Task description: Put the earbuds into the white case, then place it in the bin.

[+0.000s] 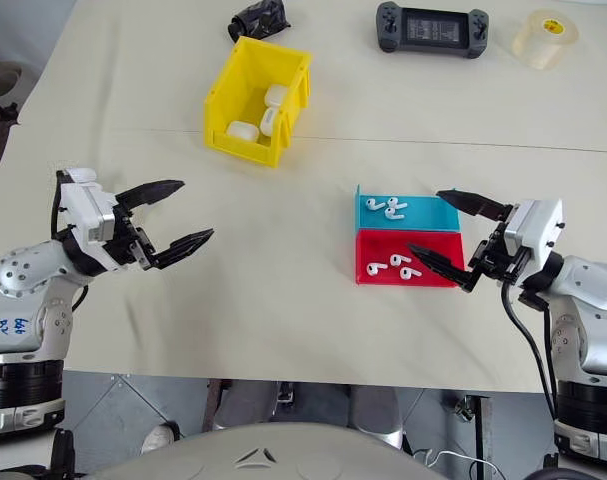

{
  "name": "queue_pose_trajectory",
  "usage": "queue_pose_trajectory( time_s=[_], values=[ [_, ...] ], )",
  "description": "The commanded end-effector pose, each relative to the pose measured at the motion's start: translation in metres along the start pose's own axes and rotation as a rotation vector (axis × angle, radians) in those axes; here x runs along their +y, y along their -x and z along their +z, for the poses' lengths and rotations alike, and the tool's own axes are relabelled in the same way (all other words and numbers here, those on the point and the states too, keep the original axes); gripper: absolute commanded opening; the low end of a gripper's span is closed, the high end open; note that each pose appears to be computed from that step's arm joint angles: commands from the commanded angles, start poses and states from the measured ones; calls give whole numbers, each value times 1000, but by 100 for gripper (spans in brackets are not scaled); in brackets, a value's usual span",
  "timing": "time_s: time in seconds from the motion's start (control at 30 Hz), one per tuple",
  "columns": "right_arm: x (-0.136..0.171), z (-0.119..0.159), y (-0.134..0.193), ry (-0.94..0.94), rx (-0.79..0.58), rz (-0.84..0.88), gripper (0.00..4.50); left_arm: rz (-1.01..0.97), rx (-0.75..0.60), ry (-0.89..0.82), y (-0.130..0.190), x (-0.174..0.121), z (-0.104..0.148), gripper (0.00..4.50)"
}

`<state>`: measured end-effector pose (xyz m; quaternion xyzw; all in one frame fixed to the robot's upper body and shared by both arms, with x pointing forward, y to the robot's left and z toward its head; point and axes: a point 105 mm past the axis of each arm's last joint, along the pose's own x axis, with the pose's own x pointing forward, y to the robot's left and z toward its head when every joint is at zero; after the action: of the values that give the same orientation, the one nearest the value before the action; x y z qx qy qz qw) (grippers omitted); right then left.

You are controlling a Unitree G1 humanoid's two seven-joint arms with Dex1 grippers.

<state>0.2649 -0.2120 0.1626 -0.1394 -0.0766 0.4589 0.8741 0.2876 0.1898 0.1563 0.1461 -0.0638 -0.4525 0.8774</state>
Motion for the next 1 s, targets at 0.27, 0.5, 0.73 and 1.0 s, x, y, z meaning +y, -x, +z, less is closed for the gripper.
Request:
queue_pose_trajectory(
  time_s=[0.27, 0.5, 0.73, 1.0],
  values=[
    [1, 6, 1, 35, -21, 6, 450, -34, -30, -59, -3, -3, 12, 447],
    [4, 4, 0, 26, -18, 28, 450, -4, -36, -54, -1, 0, 12, 447],
    [12, 3, -8, -7, -50, 54, 450, 290, -29, -3, 28, 18, 3, 447],
    [36, 8, -39, -6, -145, 143, 450, 756, 61, 116, 101, 21, -15, 447]
  ],
)
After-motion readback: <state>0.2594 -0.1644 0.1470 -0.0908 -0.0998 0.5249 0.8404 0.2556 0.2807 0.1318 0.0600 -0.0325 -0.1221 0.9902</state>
